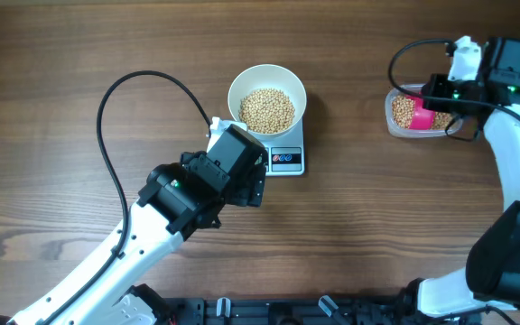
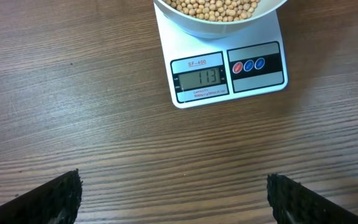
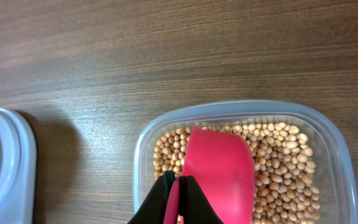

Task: Scoop item into bowl and weigh 150g on scale
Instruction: 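Drag the scoop through the soybeans and lift a small load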

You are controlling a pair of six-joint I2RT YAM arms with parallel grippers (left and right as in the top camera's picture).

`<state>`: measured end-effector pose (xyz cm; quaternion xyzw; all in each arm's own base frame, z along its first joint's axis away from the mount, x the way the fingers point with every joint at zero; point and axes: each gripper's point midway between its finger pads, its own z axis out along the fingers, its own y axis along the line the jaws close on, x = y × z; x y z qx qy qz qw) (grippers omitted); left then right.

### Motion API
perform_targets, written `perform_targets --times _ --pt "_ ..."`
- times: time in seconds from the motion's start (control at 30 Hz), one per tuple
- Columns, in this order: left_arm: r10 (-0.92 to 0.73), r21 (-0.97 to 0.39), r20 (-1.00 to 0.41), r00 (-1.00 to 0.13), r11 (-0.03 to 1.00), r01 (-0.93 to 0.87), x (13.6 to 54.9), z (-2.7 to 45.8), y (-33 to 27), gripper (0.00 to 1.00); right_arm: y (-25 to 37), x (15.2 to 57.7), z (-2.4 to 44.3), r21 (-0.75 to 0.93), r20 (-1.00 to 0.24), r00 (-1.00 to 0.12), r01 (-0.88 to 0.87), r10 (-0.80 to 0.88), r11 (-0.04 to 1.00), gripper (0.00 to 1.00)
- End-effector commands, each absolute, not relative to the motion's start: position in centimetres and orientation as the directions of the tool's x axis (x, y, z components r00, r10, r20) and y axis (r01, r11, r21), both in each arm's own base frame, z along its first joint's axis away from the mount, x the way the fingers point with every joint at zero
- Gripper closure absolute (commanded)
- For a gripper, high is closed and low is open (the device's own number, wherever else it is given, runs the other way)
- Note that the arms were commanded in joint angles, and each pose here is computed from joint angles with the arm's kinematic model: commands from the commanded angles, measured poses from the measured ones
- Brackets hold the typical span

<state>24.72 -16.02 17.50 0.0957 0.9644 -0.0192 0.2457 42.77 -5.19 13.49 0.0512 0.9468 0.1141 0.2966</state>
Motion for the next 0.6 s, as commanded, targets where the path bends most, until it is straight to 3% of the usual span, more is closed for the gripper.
perform_targets --times 0.0,0.4,0.57 --pt "0.171 0.012 -0.476 -0.862 0.982 0.188 24.7 17.4 -15.9 0.0 -4.5 43.0 16.0 0.342 -0.584 -0.787 -0.013 0.201 0.94 0.96" --pt "0.171 0.012 -0.476 -0.862 0.982 0.188 24.7 17.4 -15.9 0.0 -6.9 41.8 15.4 0.357 -0.545 -0.798 0.057 0.258 0.932 0.96" --pt "0.171 0.012 -0.476 -0.863 0.982 0.188 24.7 17.4 -15.8 0.0 -6.8 41.5 16.0 0.432 -0.554 -0.787 0.007 0.272 0.902 0.96"
